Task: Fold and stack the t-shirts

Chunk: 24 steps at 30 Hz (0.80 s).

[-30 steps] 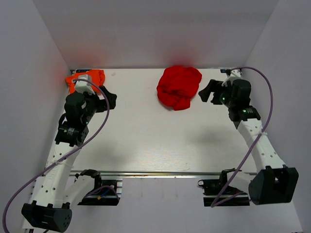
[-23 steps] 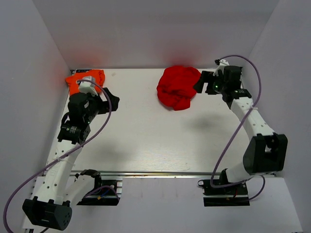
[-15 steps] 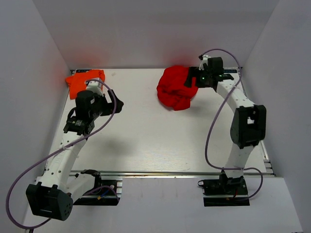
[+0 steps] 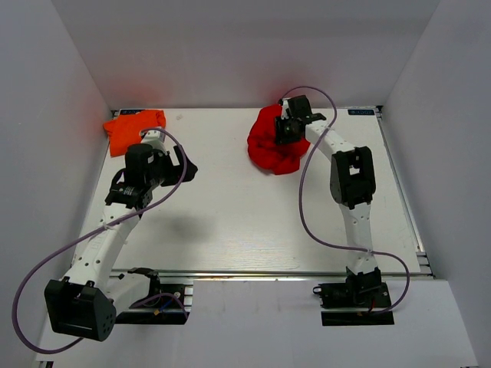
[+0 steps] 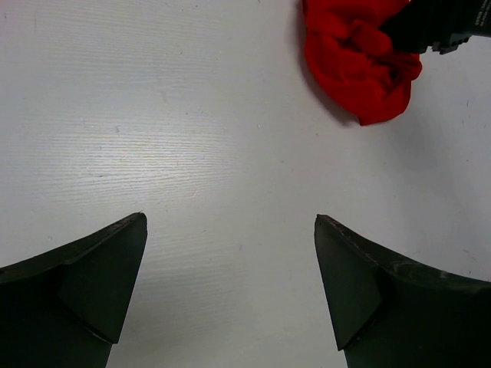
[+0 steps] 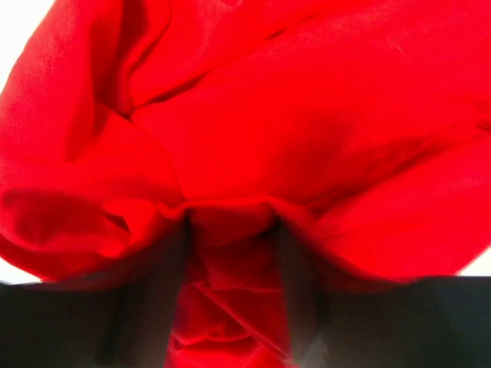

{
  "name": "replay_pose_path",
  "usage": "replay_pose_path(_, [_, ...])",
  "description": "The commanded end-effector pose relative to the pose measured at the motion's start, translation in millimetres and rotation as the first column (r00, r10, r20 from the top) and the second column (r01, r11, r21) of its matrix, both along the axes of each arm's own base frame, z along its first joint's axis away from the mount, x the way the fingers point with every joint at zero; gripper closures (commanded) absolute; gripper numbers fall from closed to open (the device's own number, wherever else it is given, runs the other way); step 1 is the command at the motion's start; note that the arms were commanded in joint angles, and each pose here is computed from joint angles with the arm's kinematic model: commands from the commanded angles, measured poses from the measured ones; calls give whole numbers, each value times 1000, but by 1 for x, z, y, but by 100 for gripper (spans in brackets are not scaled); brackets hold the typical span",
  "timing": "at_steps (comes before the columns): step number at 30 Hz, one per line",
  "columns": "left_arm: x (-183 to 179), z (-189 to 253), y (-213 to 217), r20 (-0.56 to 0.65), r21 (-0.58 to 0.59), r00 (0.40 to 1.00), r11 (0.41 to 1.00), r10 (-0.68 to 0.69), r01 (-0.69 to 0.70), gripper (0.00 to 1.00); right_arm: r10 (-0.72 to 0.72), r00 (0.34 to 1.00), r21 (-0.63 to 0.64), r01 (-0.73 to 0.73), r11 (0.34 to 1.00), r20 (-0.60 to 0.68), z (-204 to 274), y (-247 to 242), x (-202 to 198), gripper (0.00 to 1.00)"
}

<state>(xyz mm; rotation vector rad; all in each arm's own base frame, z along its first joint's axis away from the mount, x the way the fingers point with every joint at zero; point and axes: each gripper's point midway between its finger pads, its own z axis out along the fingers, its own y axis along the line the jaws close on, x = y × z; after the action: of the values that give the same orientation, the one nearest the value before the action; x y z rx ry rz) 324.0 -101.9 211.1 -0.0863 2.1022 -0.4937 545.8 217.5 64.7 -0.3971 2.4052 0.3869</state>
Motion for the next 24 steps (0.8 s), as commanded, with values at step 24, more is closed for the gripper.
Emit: replay_pose_path(24, [-16,17,-8,16,-63,999,997,-39,40,0,274,784,280,-488,827,558,368,71,-132,100])
